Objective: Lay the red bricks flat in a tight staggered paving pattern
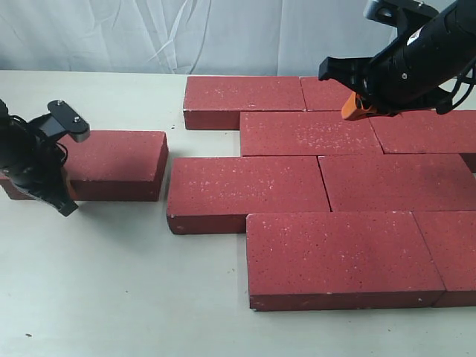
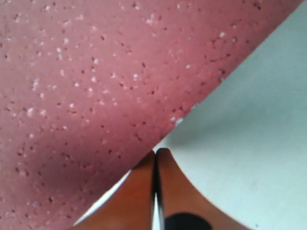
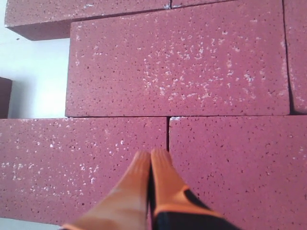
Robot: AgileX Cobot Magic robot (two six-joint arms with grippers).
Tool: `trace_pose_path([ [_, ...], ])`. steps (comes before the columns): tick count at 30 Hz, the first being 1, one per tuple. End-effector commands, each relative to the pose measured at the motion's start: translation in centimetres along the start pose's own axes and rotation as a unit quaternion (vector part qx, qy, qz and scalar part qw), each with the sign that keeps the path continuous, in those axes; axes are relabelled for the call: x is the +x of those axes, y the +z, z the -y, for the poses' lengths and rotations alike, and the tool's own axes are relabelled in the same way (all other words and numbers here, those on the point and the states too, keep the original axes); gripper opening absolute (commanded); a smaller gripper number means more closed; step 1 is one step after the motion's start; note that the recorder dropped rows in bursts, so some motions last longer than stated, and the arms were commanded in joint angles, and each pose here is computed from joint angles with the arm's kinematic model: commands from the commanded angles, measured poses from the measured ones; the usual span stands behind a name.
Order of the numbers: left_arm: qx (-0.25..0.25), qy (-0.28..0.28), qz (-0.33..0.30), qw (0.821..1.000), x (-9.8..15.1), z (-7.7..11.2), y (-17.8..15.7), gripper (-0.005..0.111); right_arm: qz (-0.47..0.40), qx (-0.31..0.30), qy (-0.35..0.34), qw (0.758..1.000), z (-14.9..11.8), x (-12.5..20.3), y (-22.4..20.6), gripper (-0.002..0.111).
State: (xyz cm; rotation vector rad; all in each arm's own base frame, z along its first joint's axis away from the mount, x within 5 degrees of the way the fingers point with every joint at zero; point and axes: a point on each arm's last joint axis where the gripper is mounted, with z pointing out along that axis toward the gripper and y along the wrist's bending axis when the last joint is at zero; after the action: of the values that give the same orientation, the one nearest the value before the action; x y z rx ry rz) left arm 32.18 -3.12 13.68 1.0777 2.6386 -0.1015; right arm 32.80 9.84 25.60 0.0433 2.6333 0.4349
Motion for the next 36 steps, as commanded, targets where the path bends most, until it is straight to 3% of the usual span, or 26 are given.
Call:
trace_pose_path([
  [1, -0.021, -0.006, 0.018, 1.0, -0.3, -0.3, 0.1, 0.0, 0.007, -0.001, -0.007, 1.0, 0.0, -0.2, -0.5, -0.001],
  [14, -0.008, -0.014, 0.07, 0.997, -1.2, -0.1, 0.0, 0.0, 0.009, -0.001, -0.009, 1.0, 0.0, -0.2, -0.5, -0.001],
  [36, -0.059, -0.022, 0.1, 0.993, -1.7, -1.1, 0.0, 0.0, 0.01, -0.001, -0.01, 1.0, 0.0, -0.3, -0.5, -0.001],
])
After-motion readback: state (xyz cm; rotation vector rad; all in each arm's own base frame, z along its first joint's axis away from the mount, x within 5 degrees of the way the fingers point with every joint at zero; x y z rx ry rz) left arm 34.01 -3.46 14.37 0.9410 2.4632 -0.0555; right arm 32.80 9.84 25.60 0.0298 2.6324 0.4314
